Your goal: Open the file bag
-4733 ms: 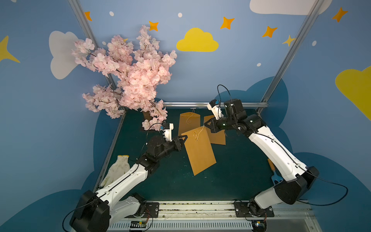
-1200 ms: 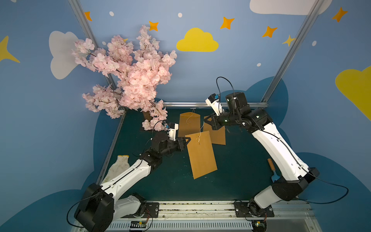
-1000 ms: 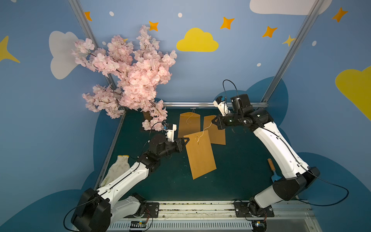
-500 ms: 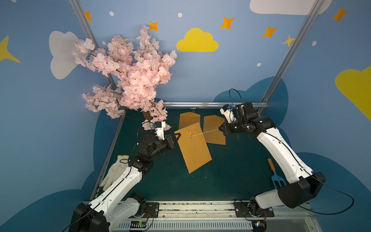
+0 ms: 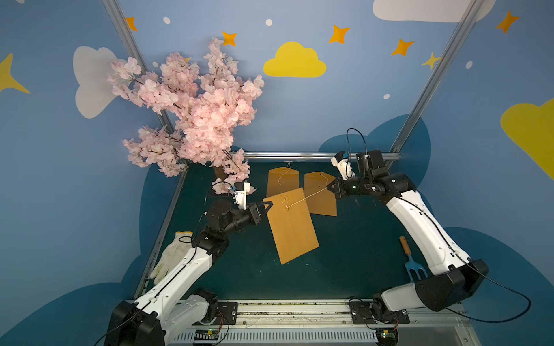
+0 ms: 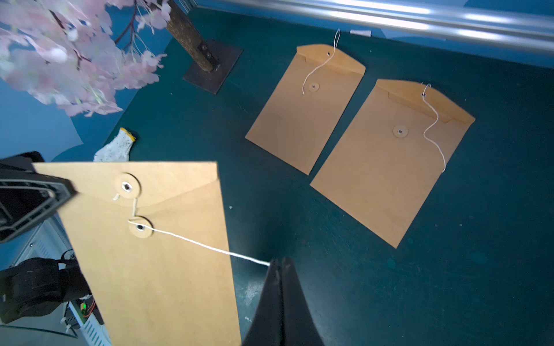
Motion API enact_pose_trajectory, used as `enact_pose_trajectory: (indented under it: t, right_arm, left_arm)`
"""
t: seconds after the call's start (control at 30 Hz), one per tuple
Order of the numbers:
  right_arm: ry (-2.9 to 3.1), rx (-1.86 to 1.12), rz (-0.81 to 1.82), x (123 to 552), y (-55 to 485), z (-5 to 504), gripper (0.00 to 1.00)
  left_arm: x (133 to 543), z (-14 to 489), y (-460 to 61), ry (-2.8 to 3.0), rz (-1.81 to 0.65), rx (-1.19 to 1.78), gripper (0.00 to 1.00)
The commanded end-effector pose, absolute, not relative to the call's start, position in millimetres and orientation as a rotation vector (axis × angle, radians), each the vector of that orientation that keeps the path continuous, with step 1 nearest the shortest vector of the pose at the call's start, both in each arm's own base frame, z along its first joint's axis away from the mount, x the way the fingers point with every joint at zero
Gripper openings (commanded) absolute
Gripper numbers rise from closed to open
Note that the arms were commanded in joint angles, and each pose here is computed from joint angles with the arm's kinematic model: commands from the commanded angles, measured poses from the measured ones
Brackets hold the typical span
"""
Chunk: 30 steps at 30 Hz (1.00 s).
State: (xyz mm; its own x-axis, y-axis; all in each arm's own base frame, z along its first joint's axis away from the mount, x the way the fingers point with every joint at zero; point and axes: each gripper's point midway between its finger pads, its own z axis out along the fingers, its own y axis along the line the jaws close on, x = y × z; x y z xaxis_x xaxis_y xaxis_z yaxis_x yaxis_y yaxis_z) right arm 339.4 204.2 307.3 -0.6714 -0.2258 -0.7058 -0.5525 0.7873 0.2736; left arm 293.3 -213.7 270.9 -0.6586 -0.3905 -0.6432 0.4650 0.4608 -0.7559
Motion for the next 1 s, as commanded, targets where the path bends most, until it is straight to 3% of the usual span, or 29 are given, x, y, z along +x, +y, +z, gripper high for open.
enact_pose_trajectory:
  t: [0.0,0.43,0.7,0.97]
  right_arm:
    - [2.27,-0.556,0.607,351.2,201.7,318.5,0.0]
    - [2.329,-0.513,0.565,354.9,182.7,295.2,0.0]
    - [2.359,-0.543,0.65,328.3,191.8,272.5,0.0]
    - [2.374,-0.683,0.755,282.8,234.7,255.5,0.0]
  left_arm:
    - [284.5,272.1,-221.2,1.892,-1.34,0.134,0.03]
    - [297.2,282.4,-191.1,1.819,-1.202,-0.01,0.03]
    - [326.4,298.5,-176.1,1.748,-1.167,-0.103,0.03]
    - [353.8,312.2,-177.1,1.717,-1.137,-0.125,0.03]
